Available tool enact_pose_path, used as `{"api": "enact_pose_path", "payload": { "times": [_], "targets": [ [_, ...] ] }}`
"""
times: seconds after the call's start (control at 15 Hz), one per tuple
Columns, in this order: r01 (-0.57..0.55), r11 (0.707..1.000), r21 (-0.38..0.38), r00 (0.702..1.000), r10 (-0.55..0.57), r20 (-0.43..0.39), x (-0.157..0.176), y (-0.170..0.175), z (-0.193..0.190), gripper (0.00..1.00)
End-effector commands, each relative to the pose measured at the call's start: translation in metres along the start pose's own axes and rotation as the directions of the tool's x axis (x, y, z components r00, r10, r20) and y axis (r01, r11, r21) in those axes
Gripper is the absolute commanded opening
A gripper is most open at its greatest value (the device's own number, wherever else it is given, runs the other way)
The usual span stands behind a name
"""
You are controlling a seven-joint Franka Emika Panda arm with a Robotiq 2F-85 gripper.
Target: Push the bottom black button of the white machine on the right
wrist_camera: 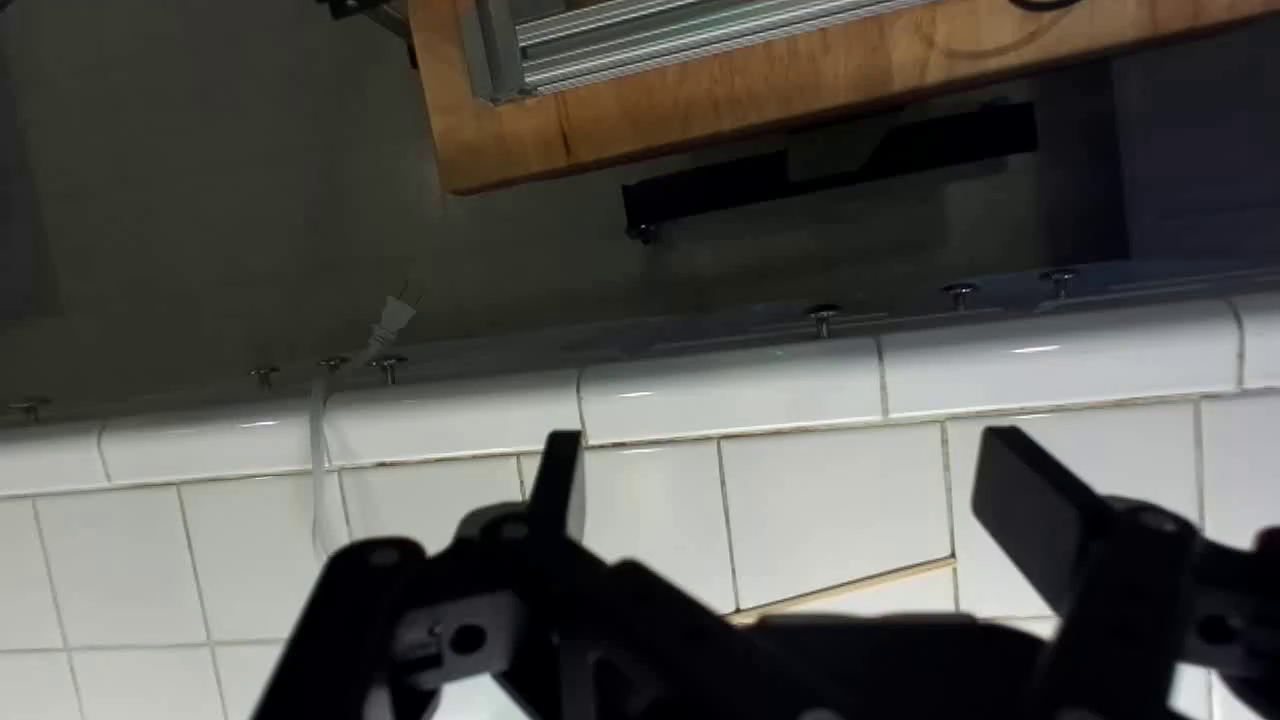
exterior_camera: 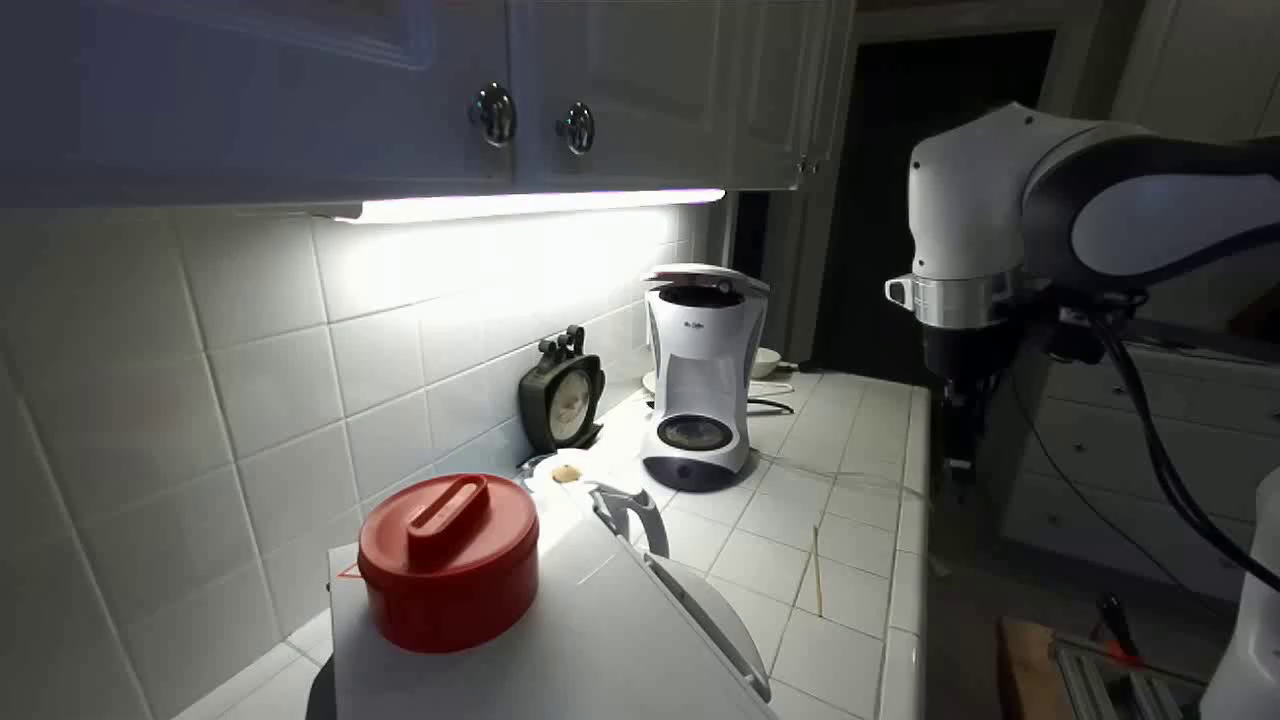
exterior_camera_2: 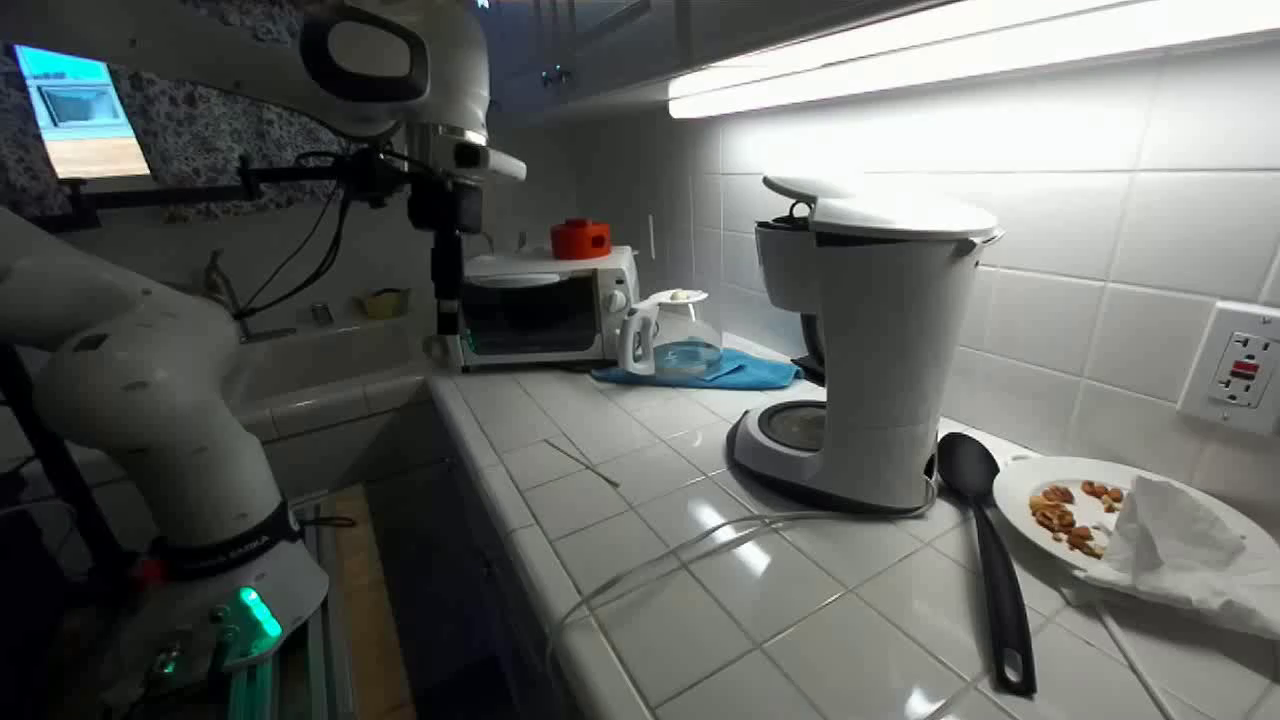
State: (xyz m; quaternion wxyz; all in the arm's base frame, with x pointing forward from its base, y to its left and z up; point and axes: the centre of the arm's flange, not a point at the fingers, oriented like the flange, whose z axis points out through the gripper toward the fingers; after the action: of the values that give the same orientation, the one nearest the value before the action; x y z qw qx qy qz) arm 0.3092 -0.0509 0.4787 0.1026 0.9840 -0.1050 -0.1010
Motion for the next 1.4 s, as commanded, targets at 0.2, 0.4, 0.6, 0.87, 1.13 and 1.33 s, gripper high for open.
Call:
{"api": "enact_pose_path", "payload": {
  "times": [0.2,0.4,0.6,0.87,1.13,1.33],
  "targets": [
    [0.000,1.000,0.000,1.000,0.000,0.000,0.000,0.000,0.000,1.00],
    [-0.028,0.999,0.043,0.999,0.027,0.023,0.012,0.005,0.006,1.00],
    [-0.091,0.989,0.114,0.990,0.103,-0.100,0.047,0.034,0.024,1.00],
    [-0.147,0.966,0.211,0.951,0.197,-0.239,0.091,0.055,0.035,1.00],
    [-0.195,0.960,0.199,0.922,0.248,-0.296,0.126,0.049,0.054,1.00],
    [-0.186,0.966,0.180,0.913,0.238,-0.330,0.154,0.039,0.064,1.00]
  ]
}}
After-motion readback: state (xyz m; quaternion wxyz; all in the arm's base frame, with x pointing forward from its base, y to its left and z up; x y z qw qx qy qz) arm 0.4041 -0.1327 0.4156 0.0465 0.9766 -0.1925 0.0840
